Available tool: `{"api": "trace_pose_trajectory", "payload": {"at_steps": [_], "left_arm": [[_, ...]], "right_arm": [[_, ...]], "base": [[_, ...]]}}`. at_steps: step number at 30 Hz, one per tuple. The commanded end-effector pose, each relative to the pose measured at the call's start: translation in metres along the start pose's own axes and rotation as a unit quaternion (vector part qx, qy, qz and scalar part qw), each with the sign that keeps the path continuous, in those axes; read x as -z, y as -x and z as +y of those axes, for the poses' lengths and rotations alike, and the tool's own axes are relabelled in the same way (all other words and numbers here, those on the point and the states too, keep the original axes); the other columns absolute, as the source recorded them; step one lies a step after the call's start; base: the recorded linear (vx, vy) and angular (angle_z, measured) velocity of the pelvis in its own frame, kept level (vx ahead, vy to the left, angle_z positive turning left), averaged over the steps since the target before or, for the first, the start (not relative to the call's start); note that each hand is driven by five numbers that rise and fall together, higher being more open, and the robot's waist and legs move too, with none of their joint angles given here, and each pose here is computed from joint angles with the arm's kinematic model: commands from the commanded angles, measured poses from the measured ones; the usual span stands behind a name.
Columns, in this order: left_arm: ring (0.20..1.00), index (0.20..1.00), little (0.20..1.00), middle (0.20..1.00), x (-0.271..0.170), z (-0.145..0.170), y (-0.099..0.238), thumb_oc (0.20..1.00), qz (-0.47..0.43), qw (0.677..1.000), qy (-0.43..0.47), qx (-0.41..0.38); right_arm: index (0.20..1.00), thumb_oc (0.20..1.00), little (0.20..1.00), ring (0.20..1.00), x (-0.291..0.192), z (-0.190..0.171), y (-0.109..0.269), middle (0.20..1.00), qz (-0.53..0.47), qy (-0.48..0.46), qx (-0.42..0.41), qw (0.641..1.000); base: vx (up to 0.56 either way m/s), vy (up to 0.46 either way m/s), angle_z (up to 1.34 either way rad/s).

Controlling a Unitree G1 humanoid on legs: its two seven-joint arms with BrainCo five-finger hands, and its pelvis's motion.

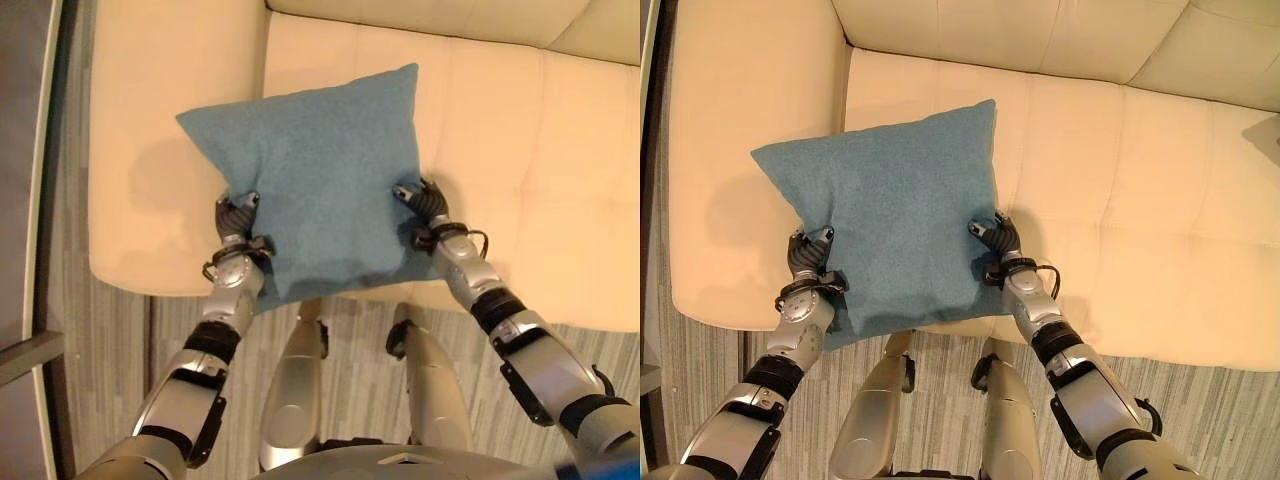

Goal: Pick up all the scattered cushions and arrange them neatly on the sofa.

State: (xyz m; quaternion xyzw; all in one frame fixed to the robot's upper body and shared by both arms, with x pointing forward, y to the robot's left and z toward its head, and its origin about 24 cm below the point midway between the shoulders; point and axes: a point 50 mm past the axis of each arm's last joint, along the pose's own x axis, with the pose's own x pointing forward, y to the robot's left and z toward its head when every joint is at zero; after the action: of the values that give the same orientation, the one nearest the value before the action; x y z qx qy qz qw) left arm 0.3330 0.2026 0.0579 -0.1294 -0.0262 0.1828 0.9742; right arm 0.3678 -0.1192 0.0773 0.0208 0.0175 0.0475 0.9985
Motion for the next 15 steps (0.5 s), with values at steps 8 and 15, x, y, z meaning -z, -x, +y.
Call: {"api": "trace_pose_trajectory", "payload": {"at_steps": [8, 15], "left_arm": [[0.200, 0.200, 0.200, 0.200, -0.023, -0.096, 0.022, 0.200, -0.059, 0.983, 0.020, 0.172], [0.200, 0.200, 0.200, 0.200, -0.065, -0.120, 0.022, 0.200, -0.146, 0.965, 0.007, 0.218]], "right_arm": [[0.200, 0.200, 0.200, 0.200, -0.063, 0.035, 0.015, 0.200, -0.186, -0.105, -0.018, 0.977], [0.200, 0.200, 0.200, 0.200, -0.104, 0.019, 0.020, 0.200, -0.279, -0.054, 0.017, 0.959]], "base": [[0.01, 0.004, 0.01], [0.01, -0.008, -0.08]]}}
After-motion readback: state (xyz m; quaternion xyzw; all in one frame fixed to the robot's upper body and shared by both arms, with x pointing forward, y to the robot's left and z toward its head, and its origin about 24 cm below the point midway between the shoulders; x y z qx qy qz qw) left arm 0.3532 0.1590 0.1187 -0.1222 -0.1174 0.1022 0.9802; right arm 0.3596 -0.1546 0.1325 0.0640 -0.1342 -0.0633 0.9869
